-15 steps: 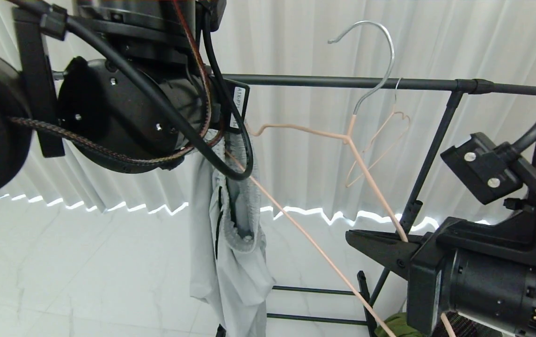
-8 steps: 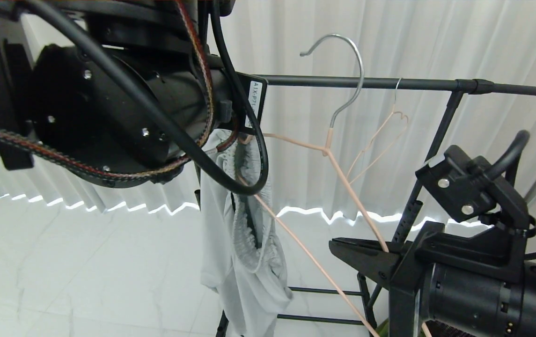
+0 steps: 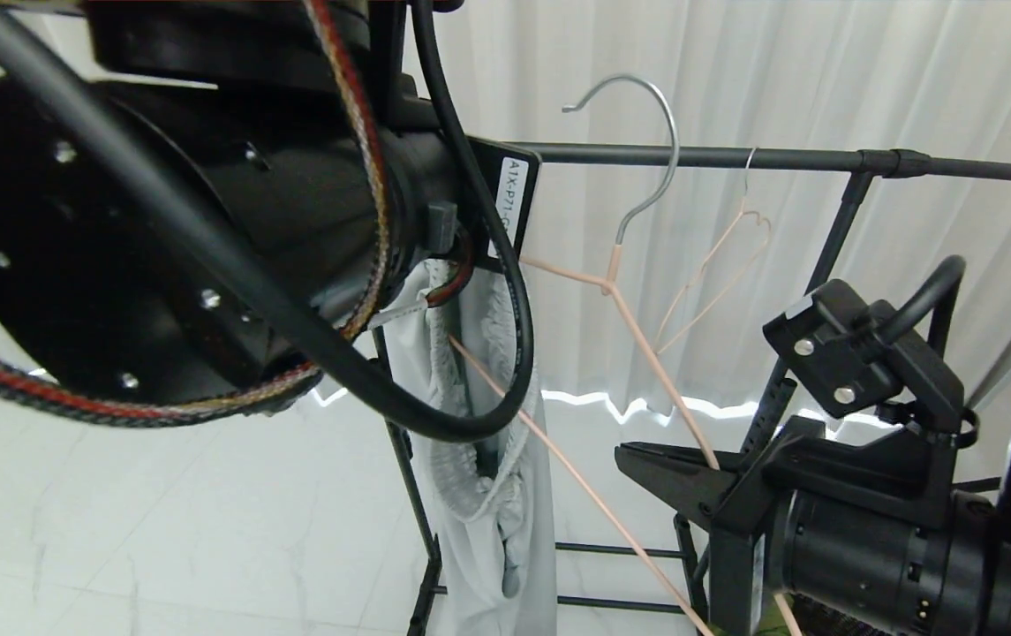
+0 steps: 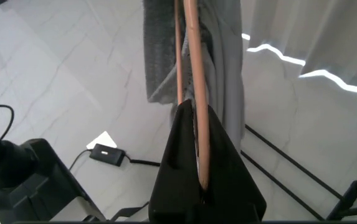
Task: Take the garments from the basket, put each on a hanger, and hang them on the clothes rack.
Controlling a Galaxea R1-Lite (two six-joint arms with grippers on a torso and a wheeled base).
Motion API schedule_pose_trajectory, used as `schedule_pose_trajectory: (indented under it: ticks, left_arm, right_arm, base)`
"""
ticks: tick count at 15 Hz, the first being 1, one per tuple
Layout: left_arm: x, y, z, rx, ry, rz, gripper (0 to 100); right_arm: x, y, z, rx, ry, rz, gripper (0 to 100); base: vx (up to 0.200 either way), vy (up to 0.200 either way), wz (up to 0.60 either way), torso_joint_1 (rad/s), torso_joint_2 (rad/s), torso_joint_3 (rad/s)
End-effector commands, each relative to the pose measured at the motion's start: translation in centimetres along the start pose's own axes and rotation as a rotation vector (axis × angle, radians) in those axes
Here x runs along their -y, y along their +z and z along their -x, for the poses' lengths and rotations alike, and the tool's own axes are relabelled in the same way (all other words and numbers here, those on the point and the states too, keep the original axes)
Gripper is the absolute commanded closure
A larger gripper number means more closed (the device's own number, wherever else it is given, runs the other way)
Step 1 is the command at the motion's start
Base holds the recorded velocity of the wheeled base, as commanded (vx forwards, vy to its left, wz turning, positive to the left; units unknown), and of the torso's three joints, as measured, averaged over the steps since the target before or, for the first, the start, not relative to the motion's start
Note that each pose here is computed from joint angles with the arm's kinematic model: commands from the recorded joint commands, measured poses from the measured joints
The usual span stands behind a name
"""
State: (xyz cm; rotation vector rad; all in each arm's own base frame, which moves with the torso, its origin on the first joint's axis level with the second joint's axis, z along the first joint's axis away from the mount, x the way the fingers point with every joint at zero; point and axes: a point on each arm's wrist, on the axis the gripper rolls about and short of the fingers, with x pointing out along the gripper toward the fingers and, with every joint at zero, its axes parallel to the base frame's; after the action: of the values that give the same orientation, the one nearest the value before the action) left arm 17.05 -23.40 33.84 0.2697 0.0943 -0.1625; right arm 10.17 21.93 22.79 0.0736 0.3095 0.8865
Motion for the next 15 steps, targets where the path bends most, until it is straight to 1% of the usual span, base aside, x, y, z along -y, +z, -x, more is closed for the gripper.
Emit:
schedule_pose_trajectory:
  ticks: [1, 4, 7, 9, 10, 11, 12, 14, 15]
  left_arm:
    - [-0.3, 0.3, 0.5, 0.011, -0.002, 0.009, 100]
    - [-1.6, 0.5, 1.0, 0.006, 0.017, 0.008, 100]
    - [-2.7, -0.2, 1.6, -0.007, 0.025, -0.002, 100]
    - [-3.6, -0.1, 2.0, 0.001, 0.036, 0.012, 100]
    - [-3.7, 0.0, 2.2, 0.005, 0.031, 0.02, 100]
    - [-2.9, -0.2, 2.7, 0.005, -0.003, 0.024, 100]
    - [-1.7, -0.4, 3.8, 0.011, -0.066, 0.028, 100]
    - [-0.1, -1.2, 4.4, -0.004, -0.119, 0.042, 100]
    - [0.5, -1.4, 4.4, -0.01, -0.132, 0.054, 100]
  right_arm:
    - [0.5, -0.3, -0.9, -0.019, -0.038, 0.0, 100]
    - [1.4, 0.0, -1.3, -0.008, -0.088, -0.016, 100]
    - [2.5, 0.3, -1.1, 0.001, -0.13, -0.039, 100]
    - [3.4, 0.5, -0.4, -0.01, -0.169, -0.058, 100]
    - [3.6, 0.6, -0.4, -0.004, -0.175, -0.072, 100]
    - [3.7, 0.7, -0.5, 0.003, -0.178, -0.08, 100]
    - [3.7, 0.8, -0.5, 0.005, -0.179, -0.08, 100]
    - [3.2, 1.0, -0.4, 0.017, -0.159, -0.078, 100]
    - [2.8, 1.2, -0.3, 0.039, -0.136, -0.08, 100]
  base:
    - [0.0, 0.0, 0.0, 0.0, 0.0, 0.0]
    - [0.0, 0.0, 0.0, 0.0, 0.0, 0.0]
    - [0.0, 0.0, 0.0, 0.0, 0.0, 0.0]
    - [0.0, 0.0, 0.0, 0.0, 0.0, 0.0]
    - [0.0, 0.0, 0.0, 0.0, 0.0, 0.0]
    - [0.0, 0.0, 0.0, 0.0, 0.0, 0.0]
    - [0.0, 0.0, 0.0, 0.0, 0.0, 0.0]
    - [0.0, 0.0, 0.0, 0.0, 0.0, 0.0]
    - [0.0, 0.0, 0.0, 0.0, 0.0, 0.0]
